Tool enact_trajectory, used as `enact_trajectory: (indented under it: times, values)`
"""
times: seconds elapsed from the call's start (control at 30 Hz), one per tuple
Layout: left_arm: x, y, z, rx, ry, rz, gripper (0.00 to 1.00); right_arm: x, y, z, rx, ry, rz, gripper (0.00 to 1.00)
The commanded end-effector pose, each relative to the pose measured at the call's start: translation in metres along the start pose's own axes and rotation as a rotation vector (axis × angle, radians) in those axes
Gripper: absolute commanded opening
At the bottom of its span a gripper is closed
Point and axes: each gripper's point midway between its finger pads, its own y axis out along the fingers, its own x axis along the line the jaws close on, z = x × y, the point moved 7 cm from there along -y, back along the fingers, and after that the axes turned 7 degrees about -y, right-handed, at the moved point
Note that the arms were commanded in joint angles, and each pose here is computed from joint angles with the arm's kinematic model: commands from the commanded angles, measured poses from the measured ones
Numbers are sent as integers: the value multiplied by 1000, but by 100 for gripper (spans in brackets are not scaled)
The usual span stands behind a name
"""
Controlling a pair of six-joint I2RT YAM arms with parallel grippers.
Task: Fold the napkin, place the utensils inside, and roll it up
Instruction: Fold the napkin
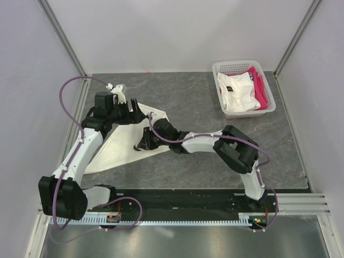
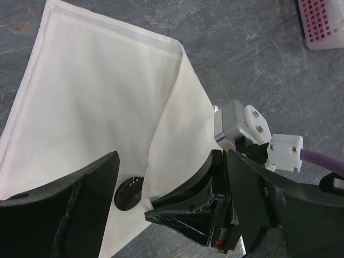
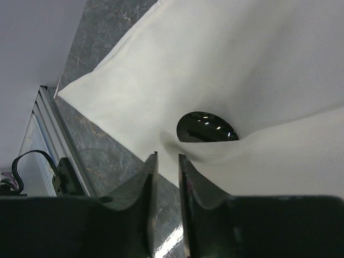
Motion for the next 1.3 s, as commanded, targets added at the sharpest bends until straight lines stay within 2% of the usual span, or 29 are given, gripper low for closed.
enact_trajectory:
  times: [0.0, 0.07, 0.1, 0.2, 0.27, 0.4, 0.53, 0.8, 1.07, 1.27]
  values:
    - [-14, -7, -9, -40, 2, 62, 89, 17, 5, -8, -2, -58, -76, 37]
    - [-12, -7, -9, -40, 1, 54, 89, 17, 2, -7, 1, -68, -81, 45]
    - [-12, -7, -9, -46, 1, 47, 89, 21, -1, -10, -9, -80, -90, 53]
    - [-10, -8, -10, -58, 1, 30, 89, 25, -14, -16, -21, -108, -93, 60]
    - [-10, -9, -11, -66, 2, 22, 89, 21, -28, -22, -48, -143, -36, 61]
    - [-8, -11, -12, -82, 8, 3, 89, -9, -51, -27, -60, -147, 79, 62]
    - [-7, -10, -12, -81, 7, -2, 89, -69, -76, -40, -72, -89, 183, 59]
    - [-7, -9, -12, -77, 10, -2, 89, -149, -83, -62, -32, -66, 271, 57]
    - [-7, -8, -11, -69, 11, 8, 89, -182, -67, -52, 47, -32, 182, 55]
    - [-8, -9, -11, -69, 11, 11, 89, -183, -60, -41, 69, 7, 109, 51]
